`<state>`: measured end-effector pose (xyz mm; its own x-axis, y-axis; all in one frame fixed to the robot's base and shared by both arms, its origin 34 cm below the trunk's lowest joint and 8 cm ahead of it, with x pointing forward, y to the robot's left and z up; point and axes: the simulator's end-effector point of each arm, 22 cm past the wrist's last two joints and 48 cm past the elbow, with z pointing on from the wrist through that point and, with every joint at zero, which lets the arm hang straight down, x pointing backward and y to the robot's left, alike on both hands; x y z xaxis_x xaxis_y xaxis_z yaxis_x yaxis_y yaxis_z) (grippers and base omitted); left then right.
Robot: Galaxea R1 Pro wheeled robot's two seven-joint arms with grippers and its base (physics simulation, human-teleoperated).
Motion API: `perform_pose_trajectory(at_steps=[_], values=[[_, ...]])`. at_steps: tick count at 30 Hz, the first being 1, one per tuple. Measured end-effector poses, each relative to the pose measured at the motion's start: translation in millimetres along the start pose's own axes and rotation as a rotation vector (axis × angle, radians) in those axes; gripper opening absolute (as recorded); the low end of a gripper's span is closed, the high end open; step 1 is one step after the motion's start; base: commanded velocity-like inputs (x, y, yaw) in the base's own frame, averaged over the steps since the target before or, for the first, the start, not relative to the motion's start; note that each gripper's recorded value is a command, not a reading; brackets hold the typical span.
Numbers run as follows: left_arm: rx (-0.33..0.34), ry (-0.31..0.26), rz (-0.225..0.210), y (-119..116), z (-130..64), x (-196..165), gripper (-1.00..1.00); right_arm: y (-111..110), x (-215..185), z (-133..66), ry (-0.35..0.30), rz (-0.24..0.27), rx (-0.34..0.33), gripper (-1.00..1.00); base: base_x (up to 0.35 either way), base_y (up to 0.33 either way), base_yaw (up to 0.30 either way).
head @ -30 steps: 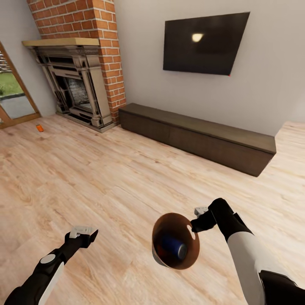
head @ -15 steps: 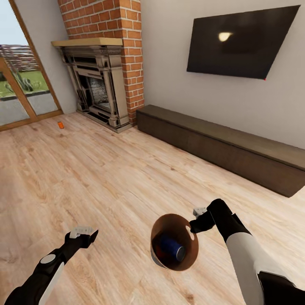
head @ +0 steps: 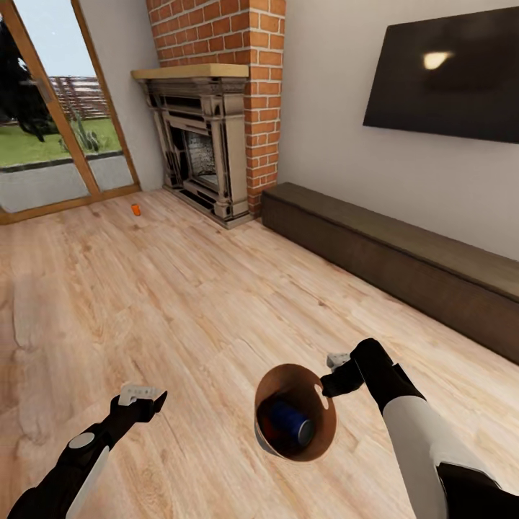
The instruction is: Put the three can of soda from the living room inside the tash can in the kitchen.
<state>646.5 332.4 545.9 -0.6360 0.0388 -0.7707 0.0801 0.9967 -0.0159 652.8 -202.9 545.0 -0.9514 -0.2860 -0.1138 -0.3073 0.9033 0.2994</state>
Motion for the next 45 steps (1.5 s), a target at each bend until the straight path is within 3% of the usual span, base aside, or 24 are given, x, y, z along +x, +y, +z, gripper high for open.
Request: perform_pose_trajectory(at_steps=[23, 31, 45], values=[[0.004, 0.002, 0.001, -1.1, 0.1, 0.8, 1.00, 1.9, -0.2, 0.4, -0.001, 0.001, -0.005, -1.00, 0.325, 0.000, 0.248], [0.003, 0.020, -0.006, 0.7, 0.9, 16.3, 1.00, 1.5, -0.1, 0.2, 0.000, 0.003, -0.005, -1.00, 0.325, 0.000, 0.199], [0.006, 0.019, -0.012, 0.1, 1.0, 16.8, 1.00, 0.5, 0.0, -0.5, -0.002, 0.005, -0.007, -1.00, 0.325, 0.000, 0.033]])
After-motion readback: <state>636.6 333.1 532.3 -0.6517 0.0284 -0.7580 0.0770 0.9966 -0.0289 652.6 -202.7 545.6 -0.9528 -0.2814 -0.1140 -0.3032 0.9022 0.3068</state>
